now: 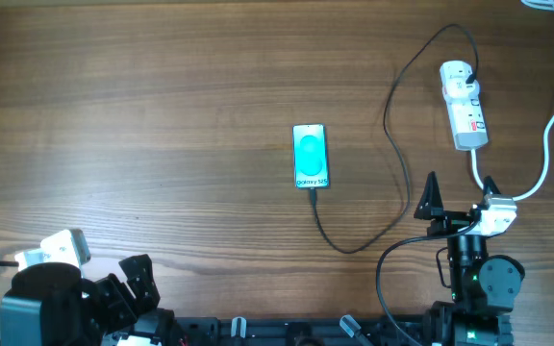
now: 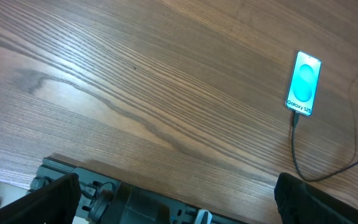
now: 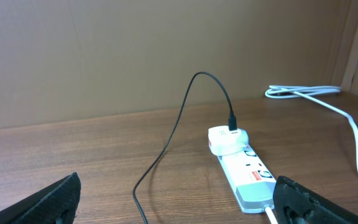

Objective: Plug charger to phone and switch on socket

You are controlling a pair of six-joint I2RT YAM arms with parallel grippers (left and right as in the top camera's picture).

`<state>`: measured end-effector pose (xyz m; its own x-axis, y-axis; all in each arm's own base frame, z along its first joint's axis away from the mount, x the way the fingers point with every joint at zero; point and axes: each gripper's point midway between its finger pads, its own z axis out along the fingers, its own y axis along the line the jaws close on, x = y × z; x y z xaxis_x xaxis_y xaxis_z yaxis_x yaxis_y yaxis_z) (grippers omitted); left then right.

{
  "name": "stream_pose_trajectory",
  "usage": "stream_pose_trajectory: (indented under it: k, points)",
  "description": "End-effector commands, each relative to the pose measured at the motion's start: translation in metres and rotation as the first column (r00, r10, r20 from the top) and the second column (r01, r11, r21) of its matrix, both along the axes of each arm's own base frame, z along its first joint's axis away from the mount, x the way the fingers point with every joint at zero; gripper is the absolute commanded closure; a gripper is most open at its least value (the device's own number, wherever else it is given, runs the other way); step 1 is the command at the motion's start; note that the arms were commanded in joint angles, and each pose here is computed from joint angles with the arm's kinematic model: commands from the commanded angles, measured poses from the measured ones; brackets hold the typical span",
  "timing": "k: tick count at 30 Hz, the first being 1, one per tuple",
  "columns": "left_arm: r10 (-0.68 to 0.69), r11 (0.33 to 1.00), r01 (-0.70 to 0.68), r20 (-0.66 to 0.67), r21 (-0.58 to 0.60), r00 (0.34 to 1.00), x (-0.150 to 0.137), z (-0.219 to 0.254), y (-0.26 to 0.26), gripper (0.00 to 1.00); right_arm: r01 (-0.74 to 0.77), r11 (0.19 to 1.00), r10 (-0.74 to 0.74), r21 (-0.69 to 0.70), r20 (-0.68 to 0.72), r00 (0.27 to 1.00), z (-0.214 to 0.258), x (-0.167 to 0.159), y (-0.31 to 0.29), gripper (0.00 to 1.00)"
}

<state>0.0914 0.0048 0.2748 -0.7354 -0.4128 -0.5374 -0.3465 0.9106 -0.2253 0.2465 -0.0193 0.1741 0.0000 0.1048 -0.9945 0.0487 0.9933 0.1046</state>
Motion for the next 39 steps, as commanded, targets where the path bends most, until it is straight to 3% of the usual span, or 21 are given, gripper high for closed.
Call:
stream_pose_trajectory:
  k: [1, 6, 10, 16, 21, 24, 27, 30, 35, 39]
  points:
    - [0.002, 1.0, -0.002, 0.003, 0.008, 1.0, 0.0, 0.0, 0.002, 0.0, -0.013, 1.0, 0.013, 0.008, 0.013, 1.0, 0.003, -0.001, 0.002, 0.0]
    - [-0.039, 0.999, 0.038, 0.048, 0.009, 0.998, 0.005, 0.006, -0.002, 0.0, -0.013, 1.0, 0.013, 0.008, 0.013, 1.0, 0.003, -0.001, 0.002, 0.0]
    - [0.05, 0.998, -0.039, 0.304, -0.042, 0.951, 0.026, 0.04, 0.002, 0.0, -0.013, 1.0, 0.013, 0.008, 0.013, 1.0, 0.003, -0.001, 0.002, 0.0]
    - [0.155, 0.988, -0.127, 0.473, -0.091, 0.867, 0.03, 0.004, 0.01, 0.0, -0.013, 1.0, 0.013, 0.008, 0.013, 1.0, 0.003, -0.001, 0.002, 0.0]
    - [0.137, 0.991, -0.106, 0.653, -0.086, 0.745, 0.083, -0.037, 0.014, 0.0, -0.013, 1.0, 0.013, 0.008, 0.013, 1.0, 0.003, -0.001, 0.002, 0.01]
    - [0.004, 1.0, -0.026, 0.743, 0.018, 0.67, 0.128, -0.064, 0.006, 0.0, -0.013, 1.0, 0.013, 0.008, 0.013, 1.0, 0.003, -0.001, 0.002, 0.0]
    - [-0.056, 0.998, 0.008, 0.77, 0.066, 0.636, 0.145, -0.086, 0.0, 0.0, -0.013, 1.0, 0.013, 0.008, 0.014, 1.0, 0.003, -0.001, 0.002, 0.0]
    - [-0.061, 0.998, 0.014, 0.757, 0.068, 0.65, 0.153, -0.115, -0.001, 0.0, -0.013, 1.0, 0.013, 0.008, 0.013, 1.0, 0.003, -0.001, 0.002, 0.0]
    - [-0.194, 0.973, 0.032, 0.743, 0.226, 0.641, 0.155, -0.118, -0.002, 0.0, -0.013, 1.0, 0.013, 0.008, 0.014, 1.0, 0.003, -0.001, 0.002, 0.01]
    - [-0.206, 0.97, 0.035, 0.741, 0.24, 0.639, 0.155, -0.118, -0.003, 0.0, -0.013, 1.0, 0.013, 0.009, 0.013, 1.0, 0.003, -0.001, 0.002, 0.01]
